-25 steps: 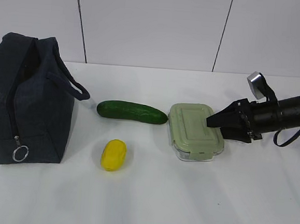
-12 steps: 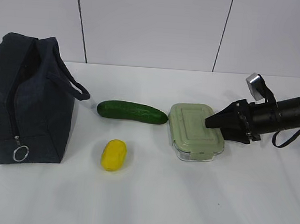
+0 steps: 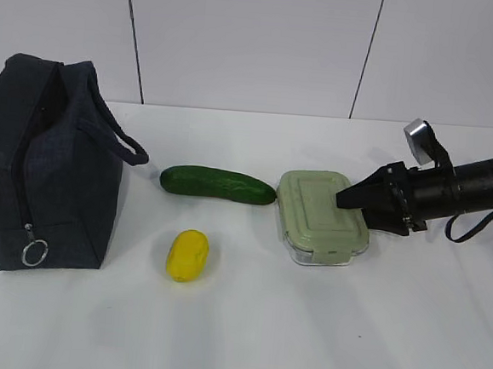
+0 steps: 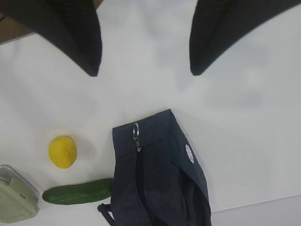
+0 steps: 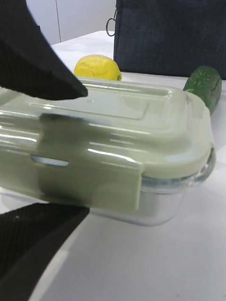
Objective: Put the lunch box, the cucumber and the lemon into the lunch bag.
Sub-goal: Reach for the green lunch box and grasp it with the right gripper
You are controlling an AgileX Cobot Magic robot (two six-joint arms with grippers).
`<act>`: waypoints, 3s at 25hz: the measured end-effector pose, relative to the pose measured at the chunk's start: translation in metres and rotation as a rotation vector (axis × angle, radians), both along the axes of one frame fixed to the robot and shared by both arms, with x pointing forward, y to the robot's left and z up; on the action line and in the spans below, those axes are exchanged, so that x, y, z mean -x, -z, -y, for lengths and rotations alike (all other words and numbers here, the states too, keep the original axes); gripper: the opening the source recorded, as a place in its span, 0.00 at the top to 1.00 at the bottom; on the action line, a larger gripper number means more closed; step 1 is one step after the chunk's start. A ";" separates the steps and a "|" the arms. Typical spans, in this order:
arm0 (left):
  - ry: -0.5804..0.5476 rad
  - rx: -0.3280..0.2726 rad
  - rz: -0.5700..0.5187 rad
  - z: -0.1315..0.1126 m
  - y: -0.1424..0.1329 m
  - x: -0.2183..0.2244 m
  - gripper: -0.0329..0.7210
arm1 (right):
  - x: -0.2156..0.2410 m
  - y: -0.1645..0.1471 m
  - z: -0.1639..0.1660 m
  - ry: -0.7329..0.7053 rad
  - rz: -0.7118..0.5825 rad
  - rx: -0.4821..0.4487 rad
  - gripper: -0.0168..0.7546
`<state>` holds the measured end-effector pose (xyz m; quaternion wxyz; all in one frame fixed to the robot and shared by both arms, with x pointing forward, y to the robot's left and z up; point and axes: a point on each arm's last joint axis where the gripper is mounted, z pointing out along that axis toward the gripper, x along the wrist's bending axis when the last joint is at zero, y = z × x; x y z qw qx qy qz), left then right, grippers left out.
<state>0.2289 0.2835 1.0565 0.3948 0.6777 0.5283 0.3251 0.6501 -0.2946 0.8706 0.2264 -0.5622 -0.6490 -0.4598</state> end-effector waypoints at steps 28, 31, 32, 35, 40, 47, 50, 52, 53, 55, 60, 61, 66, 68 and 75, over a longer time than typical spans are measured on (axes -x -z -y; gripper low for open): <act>0.000 0.000 0.000 0.000 0.000 0.000 0.38 | 0.000 0.006 -0.005 0.000 -0.015 -0.014 0.33; 0.000 0.000 0.000 0.000 0.000 0.000 0.38 | 0.000 0.006 -0.005 0.000 -0.015 -0.014 0.38; 0.000 0.000 0.000 0.000 0.000 0.000 0.38 | 0.000 0.006 -0.005 0.000 -0.015 -0.014 0.38; 0.000 0.000 0.000 0.000 0.000 0.000 0.38 | 0.000 0.006 -0.005 0.000 -0.015 -0.014 0.39; 0.000 0.000 0.000 0.000 0.000 0.000 0.38 | 0.000 0.006 -0.005 0.000 -0.015 -0.014 0.39; 0.000 0.000 0.000 0.000 0.000 0.000 0.38 | 0.000 0.006 -0.005 0.000 -0.015 -0.014 0.41; 0.000 0.000 0.000 0.000 0.000 0.000 0.38 | 0.000 0.006 -0.005 0.000 -0.015 -0.014 0.42; 0.000 0.000 0.000 0.000 0.000 0.000 0.38 | 0.000 0.006 -0.005 0.000 -0.015 -0.014 0.42; 0.000 0.000 0.000 0.000 0.000 0.000 0.38 | 0.000 0.006 -0.005 0.000 -0.015 -0.014 0.42; 0.000 0.000 0.000 0.000 0.000 0.000 0.38 | 0.000 0.006 -0.006 0.000 -0.017 -0.014 0.43; 0.000 0.000 0.000 0.000 0.000 0.000 0.38 | 0.000 0.006 -0.006 -0.002 -0.017 -0.014 0.43; 0.000 0.000 0.000 0.000 0.000 0.000 0.38 | 0.000 0.006 -0.006 -0.002 -0.017 -0.014 0.43; 0.000 0.000 0.000 0.000 0.000 0.000 0.38 | 0.000 0.006 -0.007 -0.002 -0.017 -0.014 0.43; 0.000 0.000 0.000 0.000 0.000 0.000 0.38 | 0.000 0.006 -0.007 -0.002 -0.017 -0.014 0.43; 0.000 0.000 0.000 0.000 0.000 0.000 0.38 | 0.000 0.006 -0.007 -0.002 -0.017 -0.017 0.48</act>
